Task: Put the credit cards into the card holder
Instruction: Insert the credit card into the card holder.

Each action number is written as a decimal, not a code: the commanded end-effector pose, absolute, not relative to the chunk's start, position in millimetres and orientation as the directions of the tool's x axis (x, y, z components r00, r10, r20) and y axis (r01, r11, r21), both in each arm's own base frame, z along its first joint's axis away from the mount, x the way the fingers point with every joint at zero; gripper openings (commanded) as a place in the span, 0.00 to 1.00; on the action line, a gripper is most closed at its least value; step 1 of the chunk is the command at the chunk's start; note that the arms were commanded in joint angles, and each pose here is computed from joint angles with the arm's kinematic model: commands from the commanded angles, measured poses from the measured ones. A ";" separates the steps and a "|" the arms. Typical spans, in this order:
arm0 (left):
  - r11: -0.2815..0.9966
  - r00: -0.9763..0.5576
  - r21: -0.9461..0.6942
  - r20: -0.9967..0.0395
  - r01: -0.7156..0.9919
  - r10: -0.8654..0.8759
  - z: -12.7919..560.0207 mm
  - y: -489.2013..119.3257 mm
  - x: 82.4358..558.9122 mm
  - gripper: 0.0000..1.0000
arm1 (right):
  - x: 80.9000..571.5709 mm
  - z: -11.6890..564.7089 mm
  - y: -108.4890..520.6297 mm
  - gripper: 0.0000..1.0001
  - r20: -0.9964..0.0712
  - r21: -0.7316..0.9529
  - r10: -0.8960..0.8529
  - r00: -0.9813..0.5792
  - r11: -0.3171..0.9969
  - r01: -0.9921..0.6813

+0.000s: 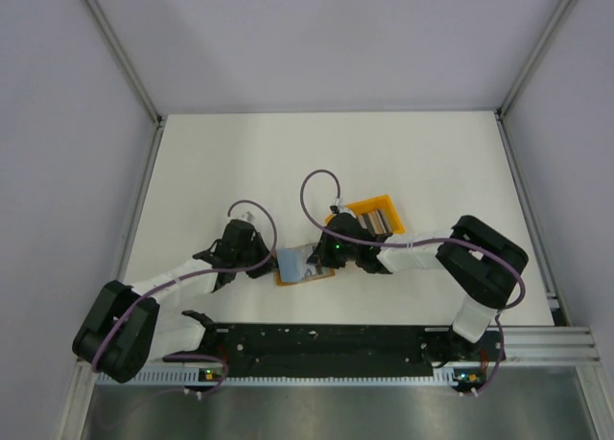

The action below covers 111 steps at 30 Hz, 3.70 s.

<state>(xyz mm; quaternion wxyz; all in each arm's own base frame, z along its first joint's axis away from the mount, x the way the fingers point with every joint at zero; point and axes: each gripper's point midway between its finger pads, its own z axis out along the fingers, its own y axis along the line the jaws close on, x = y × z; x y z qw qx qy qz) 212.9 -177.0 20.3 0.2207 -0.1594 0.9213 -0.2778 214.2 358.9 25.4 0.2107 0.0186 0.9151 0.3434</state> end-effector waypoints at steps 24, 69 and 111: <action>0.841 -0.845 -0.496 -0.337 -0.216 -0.415 -2.5 -157.0 205.0 0.00 | 180.0 6.4 355.5 0.18 -0.313 0.554 -0.004 -0.950 0.812 -0.186; 0.834 -0.848 -0.520 -0.346 -0.183 -0.402 7.7 -162.4 207.2 0.00 | 200.0 62.0 412.7 0.27 -0.431 0.647 -0.059 -0.901 0.676 -0.354; 0.898 -0.866 -0.425 -0.401 -0.113 -0.299 42.1 -152.3 212.3 0.00 | 228.6 104.7 387.6 0.40 -0.564 0.600 0.014 -0.826 0.694 -0.398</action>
